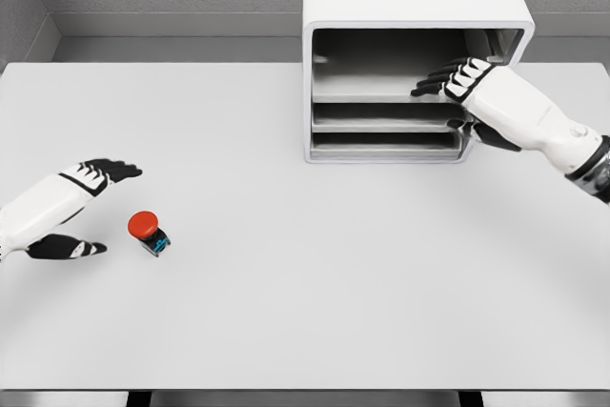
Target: Slide open multi-storey tabletop storage cabinets and put open load switch and slide close multi-storey tabletop storage cabinets
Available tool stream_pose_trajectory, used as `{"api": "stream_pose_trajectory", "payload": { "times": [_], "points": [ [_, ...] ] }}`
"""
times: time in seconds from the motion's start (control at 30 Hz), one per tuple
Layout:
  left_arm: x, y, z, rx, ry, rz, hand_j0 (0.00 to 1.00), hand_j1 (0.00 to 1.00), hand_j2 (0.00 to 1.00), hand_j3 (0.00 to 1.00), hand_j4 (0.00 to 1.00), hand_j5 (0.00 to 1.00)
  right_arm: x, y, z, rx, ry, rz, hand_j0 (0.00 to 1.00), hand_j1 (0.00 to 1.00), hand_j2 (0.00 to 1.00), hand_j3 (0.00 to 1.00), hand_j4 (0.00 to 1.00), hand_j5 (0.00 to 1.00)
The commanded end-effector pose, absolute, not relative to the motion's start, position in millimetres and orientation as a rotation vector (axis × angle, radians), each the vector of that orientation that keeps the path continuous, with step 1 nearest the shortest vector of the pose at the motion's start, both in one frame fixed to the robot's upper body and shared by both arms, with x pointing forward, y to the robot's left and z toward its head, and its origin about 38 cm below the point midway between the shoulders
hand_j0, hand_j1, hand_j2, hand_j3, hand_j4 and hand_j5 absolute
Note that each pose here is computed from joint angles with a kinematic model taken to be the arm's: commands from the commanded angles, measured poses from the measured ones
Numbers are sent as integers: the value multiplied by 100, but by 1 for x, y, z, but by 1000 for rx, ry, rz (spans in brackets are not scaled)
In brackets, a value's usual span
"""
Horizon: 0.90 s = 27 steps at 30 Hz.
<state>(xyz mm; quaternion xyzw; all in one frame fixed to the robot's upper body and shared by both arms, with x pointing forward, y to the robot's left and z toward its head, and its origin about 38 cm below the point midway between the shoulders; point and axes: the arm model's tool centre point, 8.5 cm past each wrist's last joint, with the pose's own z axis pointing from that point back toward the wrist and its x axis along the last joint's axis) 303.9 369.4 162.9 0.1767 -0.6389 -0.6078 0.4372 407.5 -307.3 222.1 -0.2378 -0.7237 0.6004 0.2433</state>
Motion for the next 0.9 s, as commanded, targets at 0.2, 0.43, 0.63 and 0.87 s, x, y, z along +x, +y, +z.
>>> {"api": "stream_pose_trajectory", "payload": {
  "times": [0.2,0.43,0.63,0.87],
  "points": [
    [308,360,161,390,-1568,-1588,100,100,100,100,100,100,414,-287,207,-582,-2008,1583,78,78,78,78,78,78],
    [310,351,155,356,-1568,-1604,100,100,100,100,100,100,415,-269,203,-538,-2041,1575,78,78,78,78,78,78],
    [318,347,154,367,-1554,-1633,100,100,100,100,100,100,426,-270,200,-546,-2030,1547,79,79,79,79,79,79],
    [323,344,150,354,-1547,-1641,100,100,100,100,100,100,446,-273,181,-533,-1952,1534,79,79,79,79,79,79]
  ]
}}
